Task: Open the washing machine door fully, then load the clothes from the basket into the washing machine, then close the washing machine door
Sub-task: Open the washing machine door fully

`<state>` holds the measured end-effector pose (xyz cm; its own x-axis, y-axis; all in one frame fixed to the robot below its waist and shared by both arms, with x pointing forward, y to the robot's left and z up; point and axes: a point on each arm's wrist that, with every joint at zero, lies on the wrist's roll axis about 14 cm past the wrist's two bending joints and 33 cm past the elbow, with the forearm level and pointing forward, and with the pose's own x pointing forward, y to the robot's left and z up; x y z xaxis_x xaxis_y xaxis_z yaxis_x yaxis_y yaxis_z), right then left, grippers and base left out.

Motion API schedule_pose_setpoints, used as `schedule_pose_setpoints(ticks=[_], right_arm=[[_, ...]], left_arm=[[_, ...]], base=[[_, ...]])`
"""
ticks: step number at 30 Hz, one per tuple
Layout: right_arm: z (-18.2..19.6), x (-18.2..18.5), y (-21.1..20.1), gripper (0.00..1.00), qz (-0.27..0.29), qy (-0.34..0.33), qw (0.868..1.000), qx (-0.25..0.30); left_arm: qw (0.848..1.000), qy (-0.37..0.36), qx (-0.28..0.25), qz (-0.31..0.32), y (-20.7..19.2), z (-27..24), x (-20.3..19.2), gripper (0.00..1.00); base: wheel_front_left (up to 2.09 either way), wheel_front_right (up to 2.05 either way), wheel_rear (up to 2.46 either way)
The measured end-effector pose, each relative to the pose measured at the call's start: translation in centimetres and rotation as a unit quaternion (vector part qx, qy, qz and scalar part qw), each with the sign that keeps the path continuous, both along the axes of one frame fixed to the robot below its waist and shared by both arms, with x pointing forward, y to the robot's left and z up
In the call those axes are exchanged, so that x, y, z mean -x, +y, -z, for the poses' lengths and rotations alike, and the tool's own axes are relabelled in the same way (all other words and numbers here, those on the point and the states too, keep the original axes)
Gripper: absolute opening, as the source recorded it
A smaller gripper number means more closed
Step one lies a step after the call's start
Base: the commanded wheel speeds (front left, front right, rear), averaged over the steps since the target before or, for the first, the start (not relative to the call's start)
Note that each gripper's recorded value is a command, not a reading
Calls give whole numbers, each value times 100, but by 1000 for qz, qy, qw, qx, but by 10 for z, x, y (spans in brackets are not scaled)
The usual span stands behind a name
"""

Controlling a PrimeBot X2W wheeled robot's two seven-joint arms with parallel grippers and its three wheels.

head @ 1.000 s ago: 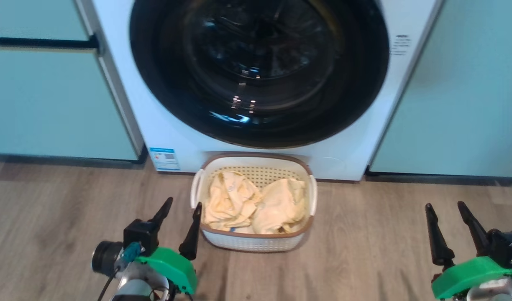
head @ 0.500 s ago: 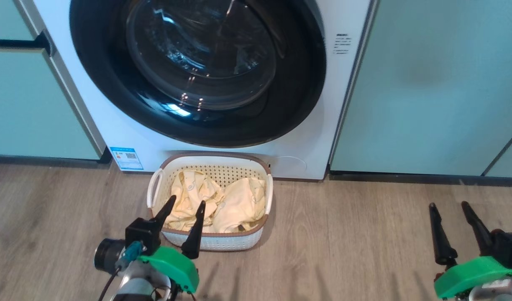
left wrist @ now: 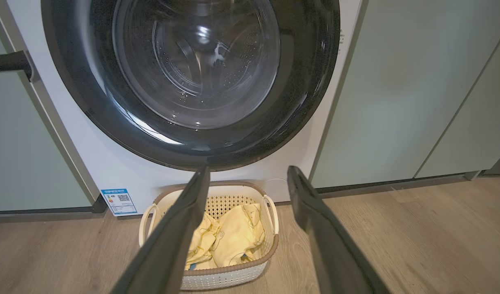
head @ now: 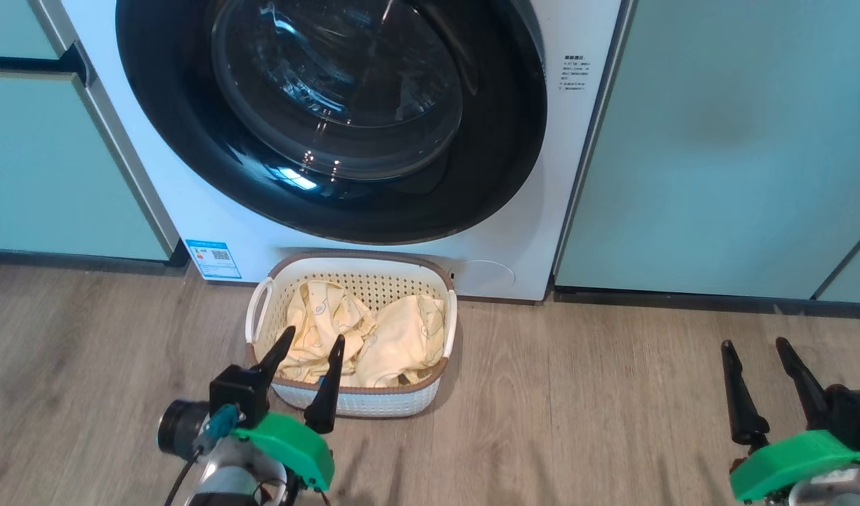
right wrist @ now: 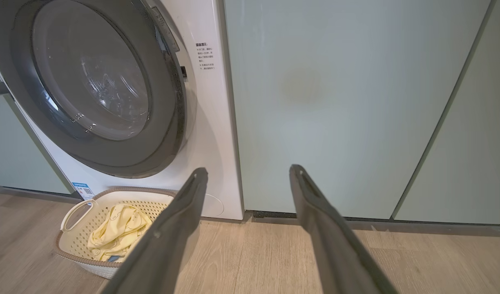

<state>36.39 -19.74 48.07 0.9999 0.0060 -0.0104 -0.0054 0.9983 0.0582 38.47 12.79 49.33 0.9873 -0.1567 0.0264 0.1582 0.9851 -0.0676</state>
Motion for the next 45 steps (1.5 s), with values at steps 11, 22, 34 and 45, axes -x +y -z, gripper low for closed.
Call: schedule_pose_setpoints(ticks=[11,22,34,45], right_arm=[[0,0,-1,100,2,0,1000,-4],[0,0,-2,0,4,0,1000,-4],[5,-1,-3,0,8,7,1000,-17],[8,-36,-5,0,27,8,993,-112]], left_arm=[[1000,2,0,0,0,1,0,100],[1000,4,-1,2,-1,2,-1,100],[1000,7,-1,6,-2,5,-1,100],[1000,-4,-4,5,-1,0,-19,100]], base=[[0,0,0],[0,0,0],[0,0,0],[0,0,0]])
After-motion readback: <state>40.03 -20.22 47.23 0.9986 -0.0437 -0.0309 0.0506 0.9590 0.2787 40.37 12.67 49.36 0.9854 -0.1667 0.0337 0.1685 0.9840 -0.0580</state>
